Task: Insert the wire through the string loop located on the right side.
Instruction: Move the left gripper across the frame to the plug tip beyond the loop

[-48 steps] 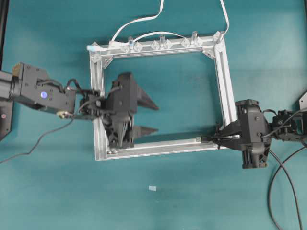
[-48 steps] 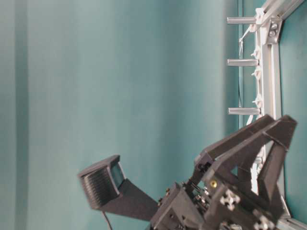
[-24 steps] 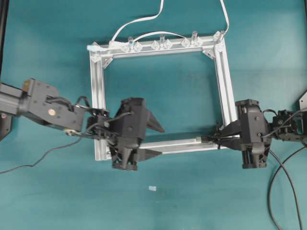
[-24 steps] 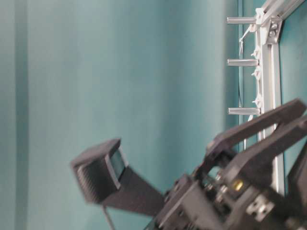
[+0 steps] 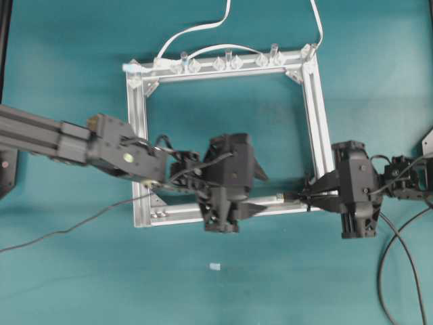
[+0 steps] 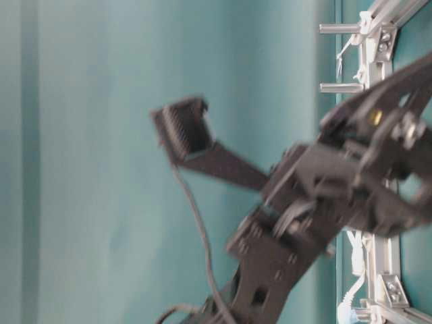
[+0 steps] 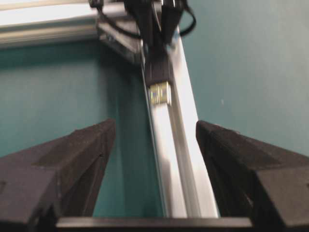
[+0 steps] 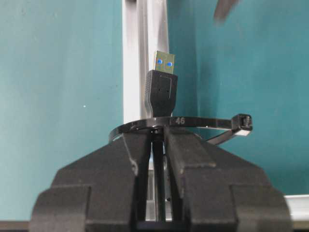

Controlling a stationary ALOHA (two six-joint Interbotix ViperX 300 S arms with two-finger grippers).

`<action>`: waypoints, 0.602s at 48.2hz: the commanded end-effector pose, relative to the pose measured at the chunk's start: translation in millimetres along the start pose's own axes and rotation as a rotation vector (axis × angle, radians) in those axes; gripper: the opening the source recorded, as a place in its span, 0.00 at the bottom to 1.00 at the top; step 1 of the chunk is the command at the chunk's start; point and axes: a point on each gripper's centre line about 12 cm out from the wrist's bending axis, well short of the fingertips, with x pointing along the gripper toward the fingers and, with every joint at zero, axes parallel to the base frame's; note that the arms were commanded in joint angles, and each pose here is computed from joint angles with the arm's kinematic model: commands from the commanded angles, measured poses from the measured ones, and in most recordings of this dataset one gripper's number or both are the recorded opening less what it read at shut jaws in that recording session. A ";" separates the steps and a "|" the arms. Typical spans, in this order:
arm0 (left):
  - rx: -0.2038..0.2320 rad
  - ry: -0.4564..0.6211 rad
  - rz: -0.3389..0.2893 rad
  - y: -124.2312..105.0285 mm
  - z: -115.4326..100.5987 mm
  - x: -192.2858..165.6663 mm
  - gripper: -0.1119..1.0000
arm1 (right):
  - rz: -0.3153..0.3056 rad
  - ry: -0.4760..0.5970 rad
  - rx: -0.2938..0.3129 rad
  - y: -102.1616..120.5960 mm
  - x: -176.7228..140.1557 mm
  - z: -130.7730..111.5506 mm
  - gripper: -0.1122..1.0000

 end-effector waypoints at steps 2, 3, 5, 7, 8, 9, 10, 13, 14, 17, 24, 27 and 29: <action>-0.002 -0.057 -0.001 0.1 24.7 9.4 0.78 | 0.002 -0.024 0.000 0.9 -0.5 5.8 0.21; -0.002 -0.058 -0.001 0.0 26.3 11.3 0.78 | 0.002 -0.024 0.000 0.9 -0.5 5.8 0.21; -0.002 -0.055 -0.002 -0.2 27.7 16.7 0.78 | 0.002 -0.024 0.000 0.9 -0.5 5.8 0.21; -0.002 -0.051 -0.002 -0.4 28.9 20.1 0.78 | 0.002 -0.024 0.000 0.9 -0.5 5.8 0.21; -0.001 -0.046 -0.002 -0.4 28.8 22.0 0.78 | 0.002 -0.024 0.000 0.9 -0.5 5.8 0.21; -0.001 -0.041 -0.002 -0.5 28.6 23.0 0.78 | 0.002 -0.024 0.000 0.9 -0.5 5.8 0.21; -0.002 -0.038 -0.001 0.3 28.7 24.5 0.78 | 0.002 -0.022 -0.001 0.7 -0.6 5.2 0.21; -0.002 -0.028 -0.002 0.2 28.2 27.9 0.78 | 0.002 -0.024 0.000 0.9 -0.5 5.8 0.21; -0.002 -0.023 -0.002 0.1 28.1 28.4 0.78 | 0.002 -0.024 0.000 0.9 -0.5 5.8 0.21; -0.002 -0.017 -0.002 0.1 27.7 30.8 0.78 | 0.002 -0.023 0.001 0.8 -0.5 5.7 0.21; -0.002 -0.012 -0.002 0.1 26.9 34.0 0.78 | 0.002 -0.022 -0.002 0.7 -0.6 5.2 0.21; -0.002 -0.014 -0.001 0.9 27.1 34.5 0.78 | 0.001 -0.022 -0.001 0.6 -0.6 5.2 0.21; -0.003 -0.012 0.001 1.7 27.0 34.5 0.78 | 0.002 -0.022 -0.002 0.7 -0.6 5.2 0.21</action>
